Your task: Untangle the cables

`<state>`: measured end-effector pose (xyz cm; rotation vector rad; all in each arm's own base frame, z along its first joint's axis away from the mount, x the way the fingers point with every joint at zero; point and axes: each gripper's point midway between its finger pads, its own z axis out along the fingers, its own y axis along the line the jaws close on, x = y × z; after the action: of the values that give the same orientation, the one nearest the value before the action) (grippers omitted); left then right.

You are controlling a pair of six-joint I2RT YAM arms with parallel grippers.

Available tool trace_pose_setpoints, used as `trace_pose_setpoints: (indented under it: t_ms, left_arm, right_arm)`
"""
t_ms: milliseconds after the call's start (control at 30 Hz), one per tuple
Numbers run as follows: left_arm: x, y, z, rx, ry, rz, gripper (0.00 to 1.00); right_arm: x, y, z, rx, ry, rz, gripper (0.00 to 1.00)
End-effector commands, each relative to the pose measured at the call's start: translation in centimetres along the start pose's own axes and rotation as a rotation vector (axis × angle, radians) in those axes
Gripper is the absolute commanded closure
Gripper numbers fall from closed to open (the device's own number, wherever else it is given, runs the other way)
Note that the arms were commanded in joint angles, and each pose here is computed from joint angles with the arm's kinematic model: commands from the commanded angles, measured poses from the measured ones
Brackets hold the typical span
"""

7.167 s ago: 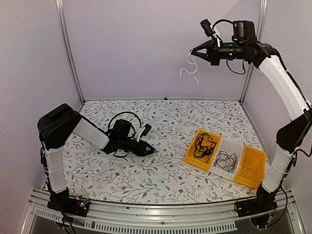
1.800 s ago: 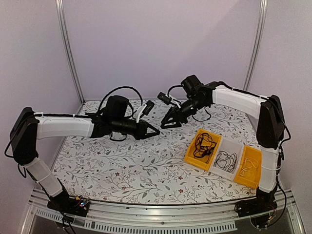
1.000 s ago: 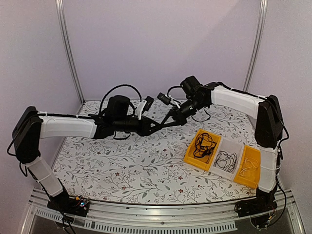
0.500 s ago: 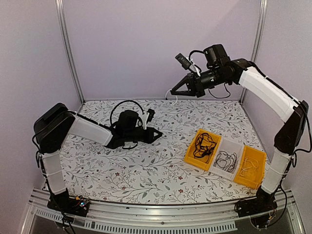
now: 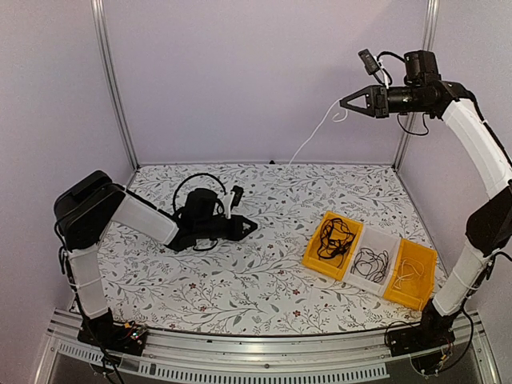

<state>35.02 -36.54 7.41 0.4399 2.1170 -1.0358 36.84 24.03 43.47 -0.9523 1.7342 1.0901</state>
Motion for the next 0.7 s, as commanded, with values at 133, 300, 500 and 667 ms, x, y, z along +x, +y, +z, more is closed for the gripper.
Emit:
trace_pose_setpoints:
  t_ms: [133, 300, 500, 667]
  left_arm:
    - [3.9, 4.2, -0.3, -0.099, 0.138, -0.095, 0.79]
    - [3.2, 3.9, -0.3, -0.096, 0.137, -0.076, 0.76]
    - [2.2, 3.3, -0.3, -0.091, 0.146, -0.047, 0.73]
    - [1.8, 3.0, -0.3, -0.089, 0.167, -0.028, 0.71]
  right_arm:
    - [-5.3, -1.9, -12.4, 0.309, -0.185, -0.111, 1.0]
    - [-5.1, -3.7, -17.7, 0.457, -0.213, -0.11, 1.0]
    - [-2.8, -4.4, -22.0, 0.595, -0.187, -0.094, 1.0]
    - [0.6, -4.2, -23.2, 0.675, -0.104, -0.092, 1.0]
